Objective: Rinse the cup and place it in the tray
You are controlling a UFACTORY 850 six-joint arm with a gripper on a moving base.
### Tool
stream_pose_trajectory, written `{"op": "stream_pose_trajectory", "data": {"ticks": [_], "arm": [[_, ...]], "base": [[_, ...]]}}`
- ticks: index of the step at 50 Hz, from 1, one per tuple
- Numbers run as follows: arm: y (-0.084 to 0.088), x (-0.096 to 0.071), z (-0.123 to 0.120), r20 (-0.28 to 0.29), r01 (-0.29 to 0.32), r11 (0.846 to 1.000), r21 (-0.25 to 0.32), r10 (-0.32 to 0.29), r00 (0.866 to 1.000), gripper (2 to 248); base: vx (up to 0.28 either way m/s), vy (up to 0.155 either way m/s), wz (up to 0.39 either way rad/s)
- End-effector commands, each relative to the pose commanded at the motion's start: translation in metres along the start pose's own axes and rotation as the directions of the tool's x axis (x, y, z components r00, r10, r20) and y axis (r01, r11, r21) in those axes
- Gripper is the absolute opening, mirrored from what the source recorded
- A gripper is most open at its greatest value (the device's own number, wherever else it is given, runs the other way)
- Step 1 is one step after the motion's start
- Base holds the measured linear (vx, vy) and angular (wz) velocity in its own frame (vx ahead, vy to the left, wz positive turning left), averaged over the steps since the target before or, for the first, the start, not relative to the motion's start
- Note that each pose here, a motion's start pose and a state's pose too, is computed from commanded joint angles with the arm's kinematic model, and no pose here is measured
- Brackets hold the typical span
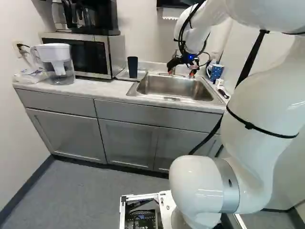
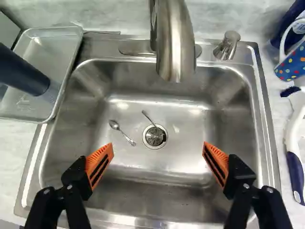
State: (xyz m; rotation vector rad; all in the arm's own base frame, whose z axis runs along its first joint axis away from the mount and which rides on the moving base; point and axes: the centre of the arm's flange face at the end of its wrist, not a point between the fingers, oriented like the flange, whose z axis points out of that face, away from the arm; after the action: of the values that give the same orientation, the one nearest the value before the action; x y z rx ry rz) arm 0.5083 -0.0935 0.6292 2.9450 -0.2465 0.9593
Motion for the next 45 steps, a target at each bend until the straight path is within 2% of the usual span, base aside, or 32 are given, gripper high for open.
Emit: {"op": "stream_pose_trajectory", "data": {"ticks": [21,45], "arm": [[0.0000,0.0000,0.0000,0.000,0.000,1.000,0.000,0.000,1.000,247],[0.0000,0.0000,0.0000,0.000,0.000,1.000,0.000,0.000,1.000,247]], "base": [[-0.050,0.025,-0.001],[-0.143,0.053,-0.003]]}}
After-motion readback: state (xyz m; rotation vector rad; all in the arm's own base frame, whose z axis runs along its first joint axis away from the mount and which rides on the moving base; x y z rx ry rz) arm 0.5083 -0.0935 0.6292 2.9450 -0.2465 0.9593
